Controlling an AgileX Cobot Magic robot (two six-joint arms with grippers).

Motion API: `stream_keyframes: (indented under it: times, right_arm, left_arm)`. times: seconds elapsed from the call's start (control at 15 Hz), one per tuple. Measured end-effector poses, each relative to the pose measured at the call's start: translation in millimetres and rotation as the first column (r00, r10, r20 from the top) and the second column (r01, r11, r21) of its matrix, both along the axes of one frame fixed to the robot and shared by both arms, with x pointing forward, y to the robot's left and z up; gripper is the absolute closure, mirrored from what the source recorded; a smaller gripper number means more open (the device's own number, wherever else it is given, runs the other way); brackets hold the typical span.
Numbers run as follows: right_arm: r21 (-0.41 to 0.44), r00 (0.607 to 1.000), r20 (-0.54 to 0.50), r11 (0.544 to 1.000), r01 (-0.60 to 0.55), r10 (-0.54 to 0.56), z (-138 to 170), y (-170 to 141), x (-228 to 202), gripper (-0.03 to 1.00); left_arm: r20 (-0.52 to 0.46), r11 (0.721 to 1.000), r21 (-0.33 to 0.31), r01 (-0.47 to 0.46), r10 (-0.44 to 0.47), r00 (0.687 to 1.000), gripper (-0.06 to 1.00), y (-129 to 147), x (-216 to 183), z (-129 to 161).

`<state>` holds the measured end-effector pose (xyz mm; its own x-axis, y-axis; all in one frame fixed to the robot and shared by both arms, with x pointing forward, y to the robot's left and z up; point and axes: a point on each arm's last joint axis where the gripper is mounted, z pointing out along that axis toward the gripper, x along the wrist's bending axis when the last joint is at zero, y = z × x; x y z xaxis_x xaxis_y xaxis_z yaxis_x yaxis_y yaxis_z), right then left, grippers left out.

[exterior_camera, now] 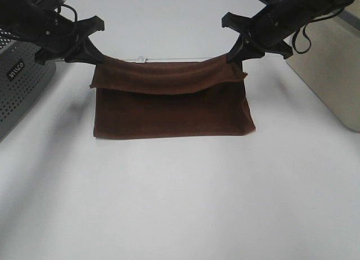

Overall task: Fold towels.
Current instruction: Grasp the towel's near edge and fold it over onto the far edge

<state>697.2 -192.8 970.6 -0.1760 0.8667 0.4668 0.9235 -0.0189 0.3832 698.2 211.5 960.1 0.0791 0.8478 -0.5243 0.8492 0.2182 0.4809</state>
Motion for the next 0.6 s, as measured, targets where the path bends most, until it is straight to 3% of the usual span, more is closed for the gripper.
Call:
stream_keyframes:
  times: [0.27,0.6]
  right_arm:
    - [-0.029,0.995,0.103,0.999,-0.014,0.017,-14.5,4.9,51.1,0.97]
    - [-0.101,0.985,0.170,0.995,0.007,0.011,-46.7,2.8,81.9,0.97]
  left_arm:
    - [0.109,0.997,-0.001,-0.080,0.080,0.991,0.94,-0.1,50.3,-16.5]
    - [0.170,0.991,0.003,-0.135,0.133,0.976,0.94,-1.2,84.9,-51.2]
